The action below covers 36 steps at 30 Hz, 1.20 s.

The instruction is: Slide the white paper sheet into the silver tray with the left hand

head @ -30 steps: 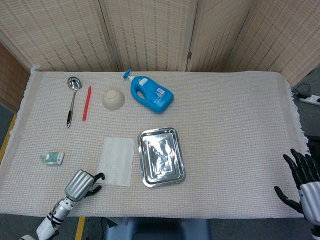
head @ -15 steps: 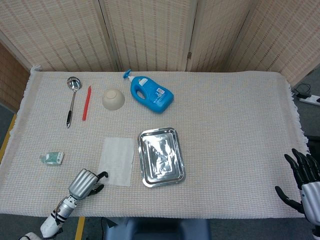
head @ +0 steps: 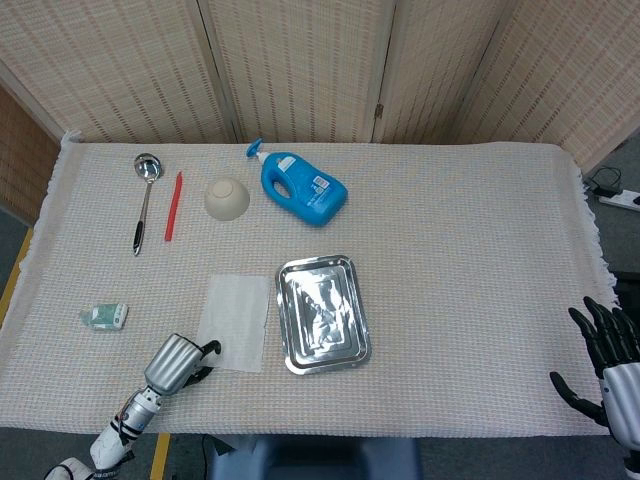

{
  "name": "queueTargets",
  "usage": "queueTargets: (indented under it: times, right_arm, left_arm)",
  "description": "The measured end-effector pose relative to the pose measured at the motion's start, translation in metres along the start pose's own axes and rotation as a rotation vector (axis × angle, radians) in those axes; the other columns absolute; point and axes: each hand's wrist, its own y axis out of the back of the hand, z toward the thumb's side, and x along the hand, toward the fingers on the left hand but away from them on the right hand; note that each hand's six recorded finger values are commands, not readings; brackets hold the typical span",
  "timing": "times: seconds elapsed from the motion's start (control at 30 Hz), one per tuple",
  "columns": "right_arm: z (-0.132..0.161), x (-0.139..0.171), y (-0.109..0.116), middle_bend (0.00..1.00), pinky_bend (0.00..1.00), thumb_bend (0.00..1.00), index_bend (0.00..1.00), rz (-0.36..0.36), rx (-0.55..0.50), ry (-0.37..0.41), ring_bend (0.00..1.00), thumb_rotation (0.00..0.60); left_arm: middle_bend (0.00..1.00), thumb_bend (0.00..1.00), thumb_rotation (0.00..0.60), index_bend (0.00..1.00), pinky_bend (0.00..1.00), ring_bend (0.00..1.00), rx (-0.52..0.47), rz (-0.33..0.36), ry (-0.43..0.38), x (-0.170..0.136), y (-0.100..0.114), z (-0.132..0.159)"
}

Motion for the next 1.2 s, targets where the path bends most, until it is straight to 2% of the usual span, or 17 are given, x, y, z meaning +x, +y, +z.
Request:
queueTargets:
  times: [0.23,0.33,0.67,0.8,1.0,1.2]
  right_arm:
    - [0.000,0.001,0.001,0.00,0.00,0.32,0.00,0.000,-0.001,0.003,0.00,0.600]
    - [0.001,0.001,0.001,0.00,0.00,0.32,0.00,0.000,-0.001,0.005,0.00,0.600]
    - [0.002,0.002,-0.001,0.00,0.00,0.32,0.00,0.003,0.003,0.010,0.00,0.600]
    - [0.004,0.003,0.000,0.00,0.00,0.32,0.00,0.003,0.002,0.017,0.00,0.600]
    - [0.005,0.006,0.005,0.00,0.00,0.32,0.00,-0.014,-0.014,0.027,0.00,0.600]
    - [0.004,0.008,0.014,0.00,0.00,0.32,0.00,-0.035,-0.048,0.032,0.00,0.600]
  left_arm:
    - [1.00,0.55,0.600,0.58,1.00,1.00,-0.016,0.060,-0.038,0.005,0.003,0.008]
    - [1.00,0.57,0.600,0.58,1.00,1.00,-0.013,0.088,-0.049,0.006,0.005,0.010]
    - [1.00,0.58,0.600,0.57,1.00,1.00,-0.005,0.160,-0.060,0.007,0.016,0.009]
    - [1.00,0.58,0.600,0.57,1.00,1.00,0.009,0.231,-0.073,0.008,0.032,0.011]
    - [1.00,0.58,0.600,0.57,1.00,1.00,0.018,0.298,-0.088,0.014,0.047,0.021]
    - [1.00,0.58,0.600,0.56,1.00,1.00,0.018,0.294,-0.115,0.022,0.047,0.040]
